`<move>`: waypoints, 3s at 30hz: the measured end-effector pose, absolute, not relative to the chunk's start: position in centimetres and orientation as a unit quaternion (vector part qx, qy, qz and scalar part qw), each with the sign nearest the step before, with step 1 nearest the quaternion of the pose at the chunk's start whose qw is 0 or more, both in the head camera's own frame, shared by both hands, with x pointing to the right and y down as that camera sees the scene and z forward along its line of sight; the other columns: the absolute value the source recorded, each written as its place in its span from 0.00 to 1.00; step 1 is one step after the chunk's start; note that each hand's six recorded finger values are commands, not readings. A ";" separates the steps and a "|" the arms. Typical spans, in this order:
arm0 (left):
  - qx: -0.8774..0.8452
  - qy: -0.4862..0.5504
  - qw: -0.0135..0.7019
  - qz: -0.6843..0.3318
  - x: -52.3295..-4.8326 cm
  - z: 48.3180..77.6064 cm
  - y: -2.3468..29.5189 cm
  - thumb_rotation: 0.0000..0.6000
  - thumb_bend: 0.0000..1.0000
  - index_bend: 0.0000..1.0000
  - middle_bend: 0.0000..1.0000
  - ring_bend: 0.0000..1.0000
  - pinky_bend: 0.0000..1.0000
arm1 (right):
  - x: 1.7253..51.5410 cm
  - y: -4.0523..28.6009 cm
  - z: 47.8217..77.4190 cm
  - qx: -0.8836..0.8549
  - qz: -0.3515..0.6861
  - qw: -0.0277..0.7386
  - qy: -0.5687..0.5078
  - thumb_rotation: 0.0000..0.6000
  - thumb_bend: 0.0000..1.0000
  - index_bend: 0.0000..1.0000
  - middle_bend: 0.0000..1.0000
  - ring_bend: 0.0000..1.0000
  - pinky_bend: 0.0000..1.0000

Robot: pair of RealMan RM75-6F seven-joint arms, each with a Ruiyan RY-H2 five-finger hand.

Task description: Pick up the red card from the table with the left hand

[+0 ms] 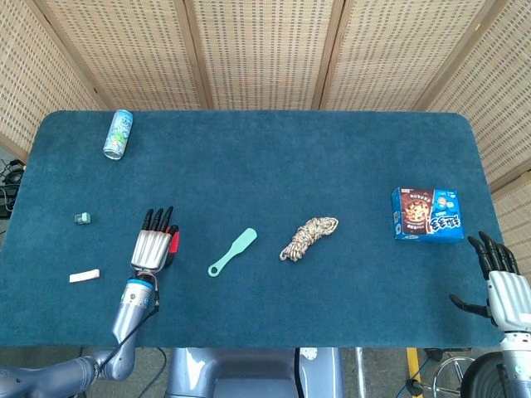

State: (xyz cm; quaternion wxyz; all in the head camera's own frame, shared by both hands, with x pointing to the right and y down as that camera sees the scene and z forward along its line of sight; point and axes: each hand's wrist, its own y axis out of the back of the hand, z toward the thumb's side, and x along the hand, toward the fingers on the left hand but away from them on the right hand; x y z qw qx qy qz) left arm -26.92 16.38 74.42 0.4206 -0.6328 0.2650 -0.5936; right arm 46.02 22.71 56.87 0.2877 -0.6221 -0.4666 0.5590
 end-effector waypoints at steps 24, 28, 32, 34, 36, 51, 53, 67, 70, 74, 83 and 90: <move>-0.628 0.266 0.419 -0.600 -27.6 74.9 16.5 1.00 0.40 0.40 0.00 0.00 0.00 | 45.9 22.7 56.8 -0.622 0.559 0.289 -0.466 1.00 0.00 0.00 0.00 0.00 0.00; -0.628 0.270 0.418 -0.598 -27.6 74.8 16.4 1.00 0.40 0.45 0.00 0.00 0.00 | 45.9 22.7 56.8 -0.622 0.558 0.290 -0.466 1.00 0.00 0.00 0.00 0.00 0.00; -0.628 0.271 0.419 -0.598 -27.5 74.8 16.5 1.00 0.40 0.50 0.00 0.00 0.00 | 46.0 22.7 56.9 -0.622 0.559 0.289 -0.466 1.00 0.00 0.00 0.00 0.00 0.00; -0.628 0.271 0.418 -0.598 -27.5 74.9 16.5 1.00 0.40 0.53 0.00 0.00 0.00 | 46.0 22.7 56.8 -0.622 0.559 0.289 -0.467 1.00 0.00 0.00 0.00 0.00 0.00; -0.627 0.270 0.419 -0.599 -27.5 74.9 16.5 1.00 0.40 0.55 0.00 0.00 0.00 | 46.0 22.7 56.8 -0.622 0.558 0.289 -0.467 1.00 0.00 0.00 0.00 0.00 0.00; -0.624 0.271 0.416 -0.604 -27.9 75.4 16.4 1.00 0.47 0.56 0.00 0.00 0.00 | 46.0 22.7 56.8 -0.622 0.559 0.289 -0.467 1.00 0.00 0.00 0.00 0.00 0.00; -0.624 0.271 0.416 -0.603 -27.8 75.3 16.4 1.00 0.47 0.56 0.00 0.00 0.00 | 46.0 22.7 56.8 -0.622 0.559 0.289 -0.467 1.00 0.00 0.00 0.00 0.00 0.00; -0.625 0.272 0.415 -0.603 -27.8 75.4 16.3 1.00 0.52 0.56 0.00 0.00 0.00 | 46.1 22.7 56.8 -0.621 0.558 0.289 -0.468 1.00 0.00 0.00 0.00 0.00 0.00; -0.625 0.272 0.415 -0.603 -27.8 75.4 16.3 1.00 0.52 0.56 0.00 0.00 0.00 | 46.1 22.8 56.8 -0.621 0.559 0.288 -0.468 1.00 0.00 0.00 0.00 0.00 0.00; -0.626 0.272 0.414 -0.602 -27.8 75.5 16.3 1.00 0.52 0.56 0.00 0.00 0.00 | 46.1 22.7 56.8 -0.621 0.559 0.289 -0.467 1.00 0.00 0.00 0.00 0.00 0.00; -0.625 0.274 0.414 -0.602 -27.7 75.6 15.8 1.00 0.56 0.56 0.00 0.00 0.00 | 46.2 22.8 56.9 -0.620 0.560 0.288 -0.467 1.00 0.00 0.00 0.00 0.00 0.00; -0.624 0.276 0.411 -0.604 -27.7 75.9 15.1 1.00 0.56 0.56 0.00 0.00 0.00 | 46.4 22.7 57.1 -0.618 0.564 0.287 -0.466 1.00 0.00 0.00 0.00 0.00 0.00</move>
